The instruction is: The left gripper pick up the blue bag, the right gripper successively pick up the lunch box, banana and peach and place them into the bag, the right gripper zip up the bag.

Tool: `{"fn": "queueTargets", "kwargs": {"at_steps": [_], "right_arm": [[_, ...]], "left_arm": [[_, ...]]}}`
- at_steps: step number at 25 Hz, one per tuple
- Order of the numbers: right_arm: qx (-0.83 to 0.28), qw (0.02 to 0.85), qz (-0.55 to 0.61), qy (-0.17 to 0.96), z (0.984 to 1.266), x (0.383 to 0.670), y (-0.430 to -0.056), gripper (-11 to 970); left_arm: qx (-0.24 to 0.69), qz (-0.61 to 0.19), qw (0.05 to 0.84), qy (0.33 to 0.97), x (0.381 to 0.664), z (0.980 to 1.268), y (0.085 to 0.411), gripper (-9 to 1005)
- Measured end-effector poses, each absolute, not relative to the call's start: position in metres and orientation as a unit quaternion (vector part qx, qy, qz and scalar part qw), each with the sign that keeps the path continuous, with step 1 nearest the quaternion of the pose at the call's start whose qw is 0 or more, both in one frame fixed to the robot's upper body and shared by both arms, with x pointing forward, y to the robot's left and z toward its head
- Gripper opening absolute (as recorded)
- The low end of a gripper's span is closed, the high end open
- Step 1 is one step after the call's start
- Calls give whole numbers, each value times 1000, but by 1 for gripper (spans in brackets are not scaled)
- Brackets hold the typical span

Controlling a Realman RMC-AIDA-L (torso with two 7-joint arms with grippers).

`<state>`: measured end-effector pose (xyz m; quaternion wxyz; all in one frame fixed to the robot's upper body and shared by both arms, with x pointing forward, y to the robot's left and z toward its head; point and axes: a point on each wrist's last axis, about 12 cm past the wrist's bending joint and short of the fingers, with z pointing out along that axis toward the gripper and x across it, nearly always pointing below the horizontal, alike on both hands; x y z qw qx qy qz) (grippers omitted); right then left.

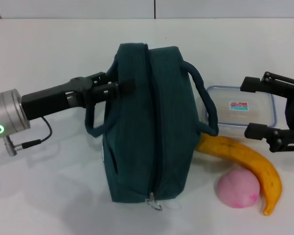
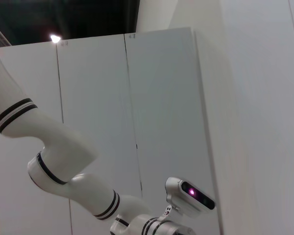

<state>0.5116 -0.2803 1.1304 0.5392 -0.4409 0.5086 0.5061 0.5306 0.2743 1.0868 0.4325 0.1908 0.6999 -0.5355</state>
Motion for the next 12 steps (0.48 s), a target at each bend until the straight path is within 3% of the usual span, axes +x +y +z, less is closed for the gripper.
{"fn": "queueTargets", "kwargs": {"at_steps": [12], "right_arm": [[-419,557,494,520,1125,507,-289,808]], "left_arm": [[166,-513,464,703,534,1082,279,866]]}}
